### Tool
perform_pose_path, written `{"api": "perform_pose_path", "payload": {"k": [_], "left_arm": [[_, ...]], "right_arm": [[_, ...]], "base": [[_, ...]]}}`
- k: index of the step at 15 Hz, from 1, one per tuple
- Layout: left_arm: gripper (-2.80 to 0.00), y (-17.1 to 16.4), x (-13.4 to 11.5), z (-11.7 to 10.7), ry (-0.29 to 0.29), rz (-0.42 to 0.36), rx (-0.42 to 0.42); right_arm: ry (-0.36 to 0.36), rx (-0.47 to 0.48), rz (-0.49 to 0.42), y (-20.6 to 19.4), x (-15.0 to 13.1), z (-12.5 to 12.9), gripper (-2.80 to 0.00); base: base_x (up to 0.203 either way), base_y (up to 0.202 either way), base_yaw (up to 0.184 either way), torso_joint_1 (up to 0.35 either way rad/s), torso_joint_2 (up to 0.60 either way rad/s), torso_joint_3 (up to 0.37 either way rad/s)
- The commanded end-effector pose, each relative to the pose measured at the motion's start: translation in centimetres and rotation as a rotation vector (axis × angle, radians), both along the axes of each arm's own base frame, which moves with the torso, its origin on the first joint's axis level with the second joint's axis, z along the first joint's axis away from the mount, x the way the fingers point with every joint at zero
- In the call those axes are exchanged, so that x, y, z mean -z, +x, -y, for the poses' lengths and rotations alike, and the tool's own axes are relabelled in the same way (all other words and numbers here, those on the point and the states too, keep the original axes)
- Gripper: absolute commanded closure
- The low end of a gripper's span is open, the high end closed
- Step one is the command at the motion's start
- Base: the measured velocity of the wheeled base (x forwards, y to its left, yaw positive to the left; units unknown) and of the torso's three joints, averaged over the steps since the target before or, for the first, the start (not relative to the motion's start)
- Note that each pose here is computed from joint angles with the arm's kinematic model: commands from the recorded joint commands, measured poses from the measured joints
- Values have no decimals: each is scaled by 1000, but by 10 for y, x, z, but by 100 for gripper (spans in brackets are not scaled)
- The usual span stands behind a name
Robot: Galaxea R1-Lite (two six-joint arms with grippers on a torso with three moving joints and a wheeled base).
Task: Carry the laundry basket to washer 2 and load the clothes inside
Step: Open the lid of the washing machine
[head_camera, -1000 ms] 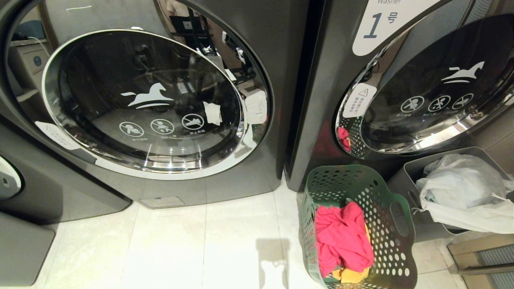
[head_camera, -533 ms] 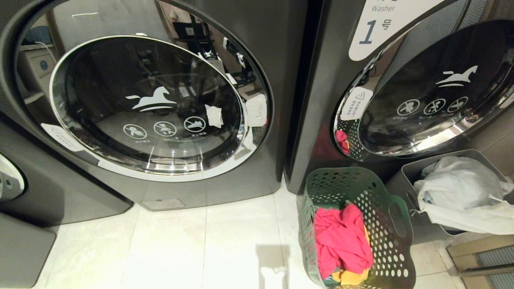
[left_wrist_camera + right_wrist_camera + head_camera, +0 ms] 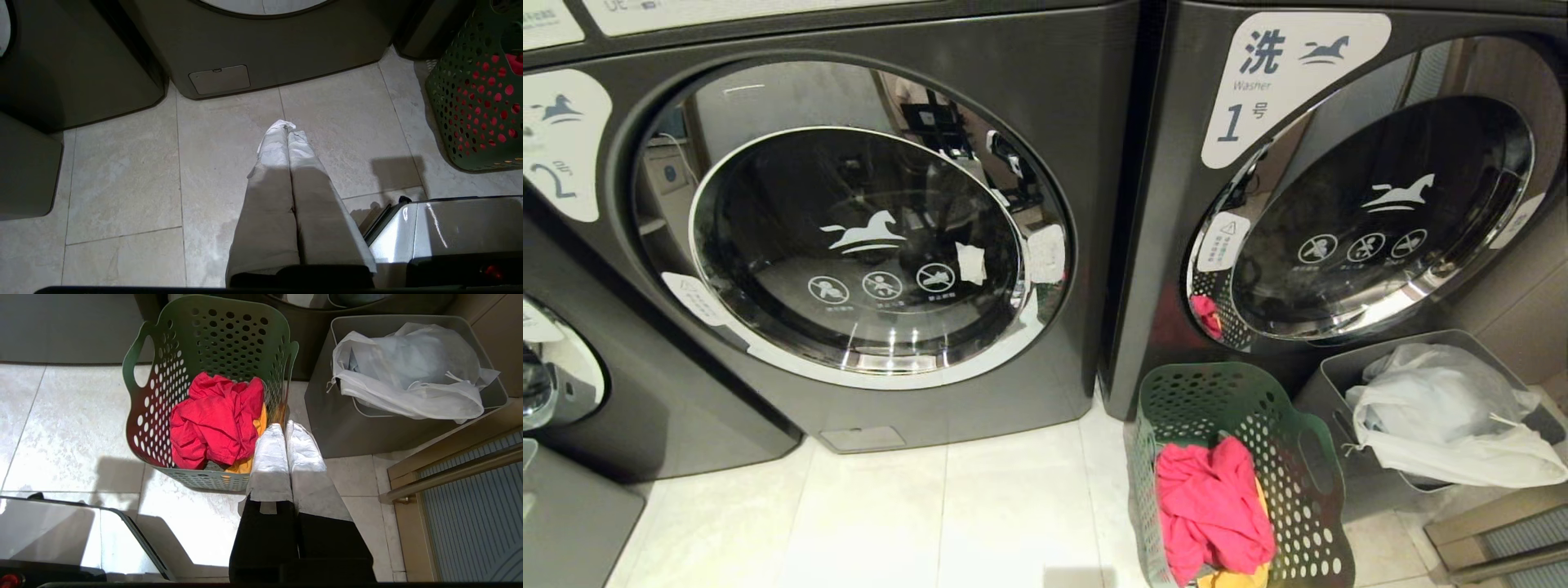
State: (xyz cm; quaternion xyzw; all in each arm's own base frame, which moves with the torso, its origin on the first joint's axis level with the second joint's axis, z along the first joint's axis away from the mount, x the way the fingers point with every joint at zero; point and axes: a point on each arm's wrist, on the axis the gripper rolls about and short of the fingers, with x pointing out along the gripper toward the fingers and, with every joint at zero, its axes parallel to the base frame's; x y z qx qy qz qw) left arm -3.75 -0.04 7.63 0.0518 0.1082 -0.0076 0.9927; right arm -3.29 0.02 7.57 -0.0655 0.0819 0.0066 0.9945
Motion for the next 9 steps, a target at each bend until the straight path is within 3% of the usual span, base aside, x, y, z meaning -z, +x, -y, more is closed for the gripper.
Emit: {"api": "perform_pose_path", "payload": {"k": [1, 9], "left_arm": [[0, 0, 0, 0, 0, -4, -1], [0, 0, 0, 0, 0, -4, -1]], "right_arm": [[-1, 0, -5, 0, 0, 0, 0], [-3, -8, -4, 0, 0, 0, 0]], "base": [[0, 0, 0, 7, 7, 207], [0, 0, 0, 2, 3, 204]]}}
